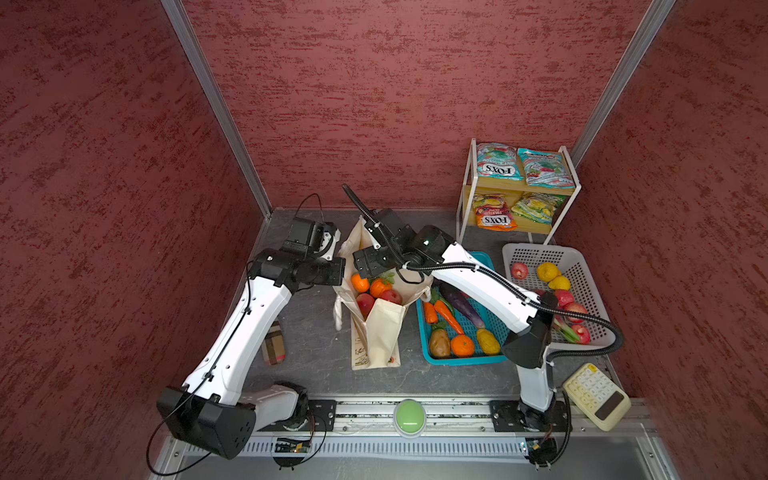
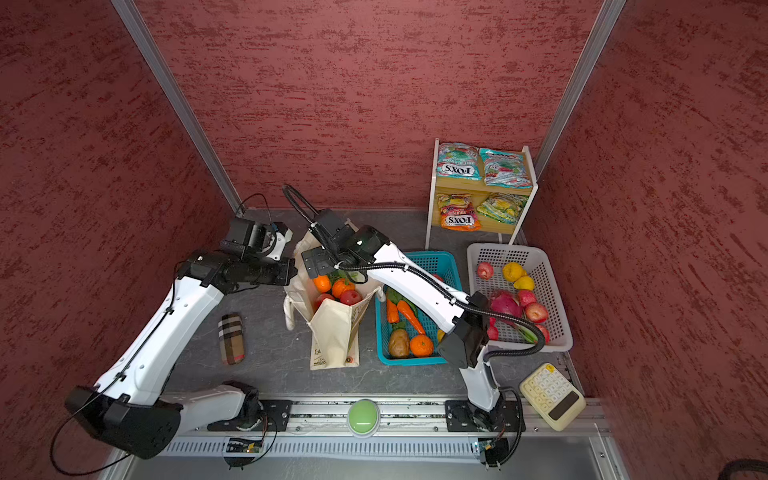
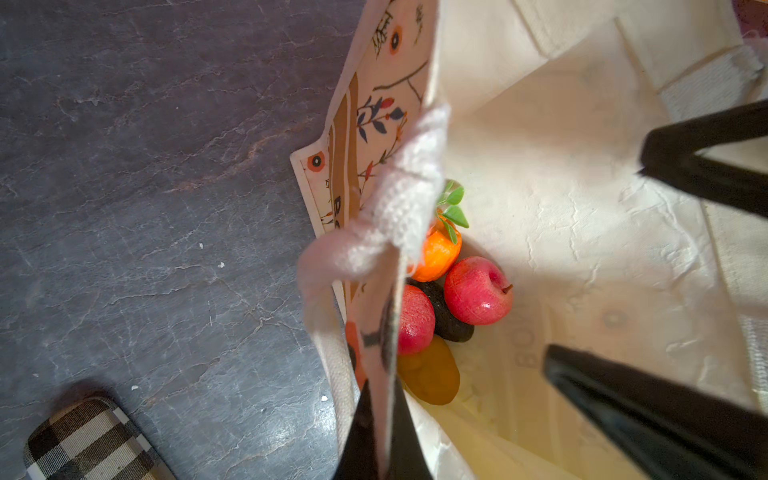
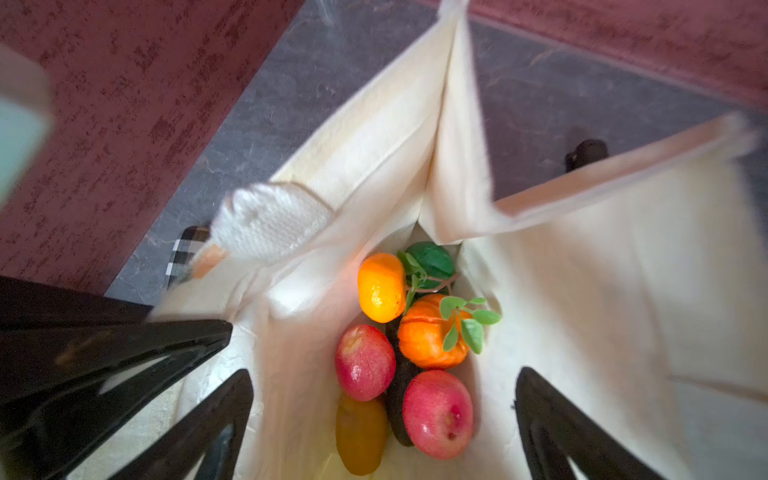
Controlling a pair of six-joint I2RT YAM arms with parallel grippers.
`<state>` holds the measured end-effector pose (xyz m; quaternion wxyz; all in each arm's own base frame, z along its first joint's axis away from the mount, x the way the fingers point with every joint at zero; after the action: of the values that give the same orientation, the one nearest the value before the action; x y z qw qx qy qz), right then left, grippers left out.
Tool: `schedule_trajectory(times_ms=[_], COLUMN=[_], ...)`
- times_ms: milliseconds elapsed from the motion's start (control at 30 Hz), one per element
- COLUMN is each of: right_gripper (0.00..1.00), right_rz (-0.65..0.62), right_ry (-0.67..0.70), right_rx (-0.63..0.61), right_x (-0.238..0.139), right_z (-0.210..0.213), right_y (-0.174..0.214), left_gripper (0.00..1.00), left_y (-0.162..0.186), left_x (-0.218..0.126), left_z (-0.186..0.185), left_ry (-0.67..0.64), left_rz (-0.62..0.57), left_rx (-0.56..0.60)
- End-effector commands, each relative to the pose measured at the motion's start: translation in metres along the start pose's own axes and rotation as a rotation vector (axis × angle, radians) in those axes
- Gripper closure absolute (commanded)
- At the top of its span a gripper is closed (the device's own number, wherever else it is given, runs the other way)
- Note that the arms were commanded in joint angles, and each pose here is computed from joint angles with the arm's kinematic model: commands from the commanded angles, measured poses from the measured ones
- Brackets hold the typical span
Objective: Place the food into the grocery bag and tie it
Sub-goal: 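Withdraw the right gripper from the bag back to the white basket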
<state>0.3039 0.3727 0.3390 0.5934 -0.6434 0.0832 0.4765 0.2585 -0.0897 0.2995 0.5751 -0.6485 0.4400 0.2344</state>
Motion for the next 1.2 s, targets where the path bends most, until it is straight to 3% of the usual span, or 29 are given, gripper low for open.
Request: schedule_trajectory(times_ms=[0, 233, 500, 700, 1000, 1167], right_gripper=[0.01, 0.01, 0.01, 0.01, 0.01, 0.01], right_rz=[-0.104, -0.286, -0.419, -0.401, -0.327, -0.353], right_ry=[0.123, 0.360, 0.590, 0.685, 0.852, 0.958], right_rx=[-0.036, 0.071, 0.498, 0.731, 1.072, 1.277], right_x=[-0.050, -0.122, -0.178, -0.187, -0.179, -0.181], right_z=[-0.022, -0.092, -0.220, -0.281, -0.340, -0.365], right_y=[-0.020, -0.036, 0.020, 0.080, 0.163, 0.195], left_gripper=[1.00, 1.00, 1.00, 1.00, 1.00, 1.00], left_y=[-0.003, -0.003, -0.001, -0.001, 0.000, 0.000], left_x=[-0.007, -0.008, -0.008, -0.008, -0.006, -0.005], left_z=[-0.002, -0.003, -0.002, -0.003, -0.003, -0.004], left_ry=[0.015, 0.020, 0.021, 0.023, 0.030, 0.030], left_rz=[-0.023, -0.027, -0.026, -0.022, -0.018, -0.014], left_rx=[0.006, 0.007, 0.005, 0.003, 0.004, 0.004])
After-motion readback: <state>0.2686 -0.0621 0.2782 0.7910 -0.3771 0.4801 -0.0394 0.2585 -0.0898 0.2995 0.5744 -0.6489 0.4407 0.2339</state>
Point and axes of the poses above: each gripper's point midway between its finger pads, its own x axis out along the fingers, its own z axis along the line the jaws close on, y = z × x, the point moved 6 cm from there along -x, back along the fingers, and after that the axes turned 1 degree about -x, right-handed, at the moved point
